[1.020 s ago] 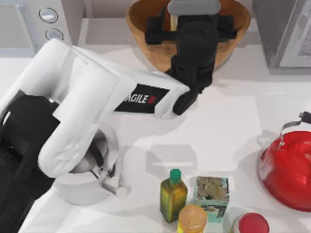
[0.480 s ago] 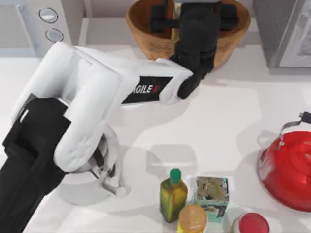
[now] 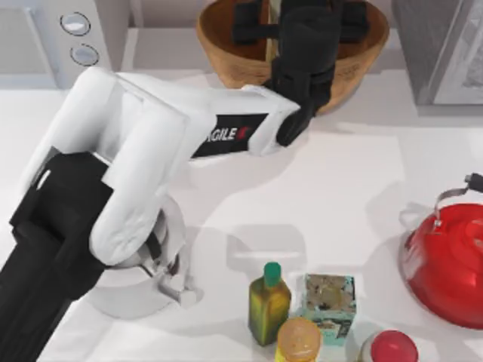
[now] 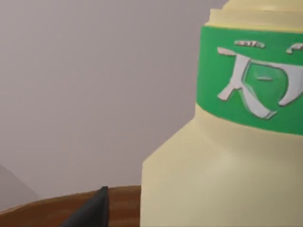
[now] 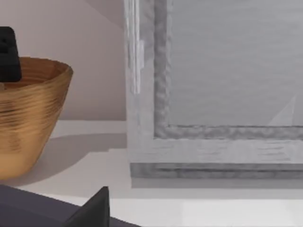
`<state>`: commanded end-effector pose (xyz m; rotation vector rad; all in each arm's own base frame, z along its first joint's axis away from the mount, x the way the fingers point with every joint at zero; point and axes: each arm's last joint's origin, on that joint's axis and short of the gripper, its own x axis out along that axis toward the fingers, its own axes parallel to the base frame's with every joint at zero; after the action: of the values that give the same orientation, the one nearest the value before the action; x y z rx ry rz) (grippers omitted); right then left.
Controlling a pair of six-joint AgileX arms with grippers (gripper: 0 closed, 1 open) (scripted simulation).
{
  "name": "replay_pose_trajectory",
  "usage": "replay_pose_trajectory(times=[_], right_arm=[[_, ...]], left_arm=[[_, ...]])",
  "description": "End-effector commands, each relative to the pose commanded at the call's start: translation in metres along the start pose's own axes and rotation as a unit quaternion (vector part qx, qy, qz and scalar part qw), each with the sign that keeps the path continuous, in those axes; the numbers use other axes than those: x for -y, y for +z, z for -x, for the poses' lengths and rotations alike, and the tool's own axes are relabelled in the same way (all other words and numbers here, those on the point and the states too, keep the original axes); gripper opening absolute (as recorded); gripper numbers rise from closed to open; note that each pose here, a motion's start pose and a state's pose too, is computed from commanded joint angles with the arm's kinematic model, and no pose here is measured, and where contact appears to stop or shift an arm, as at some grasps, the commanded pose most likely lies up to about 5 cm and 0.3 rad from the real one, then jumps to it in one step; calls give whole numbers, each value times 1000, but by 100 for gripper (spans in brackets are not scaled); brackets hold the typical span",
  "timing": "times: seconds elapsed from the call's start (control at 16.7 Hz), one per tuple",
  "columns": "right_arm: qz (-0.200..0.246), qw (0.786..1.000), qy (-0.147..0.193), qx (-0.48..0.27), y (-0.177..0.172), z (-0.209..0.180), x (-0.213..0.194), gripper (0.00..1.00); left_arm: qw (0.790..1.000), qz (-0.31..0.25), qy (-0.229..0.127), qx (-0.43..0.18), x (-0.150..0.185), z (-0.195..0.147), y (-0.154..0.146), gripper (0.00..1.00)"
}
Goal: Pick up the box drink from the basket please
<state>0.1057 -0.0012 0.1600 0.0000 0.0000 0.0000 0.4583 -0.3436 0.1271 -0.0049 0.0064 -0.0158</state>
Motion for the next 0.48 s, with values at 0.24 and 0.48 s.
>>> replay_pose_trajectory(times=[0.24, 0.48], right_arm=[[0, 1000, 0, 0, 0, 0, 0, 100], [0, 1000, 0, 0, 0, 0, 0, 100]], left_arm=[[1000, 0, 0, 0, 0, 0, 0, 62], [1000, 0, 0, 0, 0, 0, 0, 32]])
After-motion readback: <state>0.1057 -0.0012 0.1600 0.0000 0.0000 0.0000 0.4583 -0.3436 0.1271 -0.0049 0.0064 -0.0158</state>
